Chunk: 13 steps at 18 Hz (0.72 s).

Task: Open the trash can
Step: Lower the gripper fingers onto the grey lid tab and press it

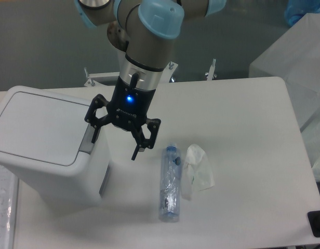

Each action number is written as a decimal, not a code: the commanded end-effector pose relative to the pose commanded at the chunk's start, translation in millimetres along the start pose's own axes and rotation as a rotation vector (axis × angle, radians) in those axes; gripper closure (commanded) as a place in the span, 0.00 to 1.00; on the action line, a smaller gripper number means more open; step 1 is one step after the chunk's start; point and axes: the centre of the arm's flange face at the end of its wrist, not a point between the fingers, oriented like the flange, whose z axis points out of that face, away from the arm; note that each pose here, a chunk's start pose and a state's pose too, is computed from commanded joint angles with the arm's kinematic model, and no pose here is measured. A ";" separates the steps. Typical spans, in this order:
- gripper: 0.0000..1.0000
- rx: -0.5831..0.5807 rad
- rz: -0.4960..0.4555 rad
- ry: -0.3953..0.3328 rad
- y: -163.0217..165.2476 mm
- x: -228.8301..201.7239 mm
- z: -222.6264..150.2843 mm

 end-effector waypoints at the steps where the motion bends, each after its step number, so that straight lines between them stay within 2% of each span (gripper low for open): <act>1: 0.00 -0.001 0.000 0.002 0.3 0.8 0.9; 13: 0.00 -0.006 0.000 0.005 2.6 0.7 3.2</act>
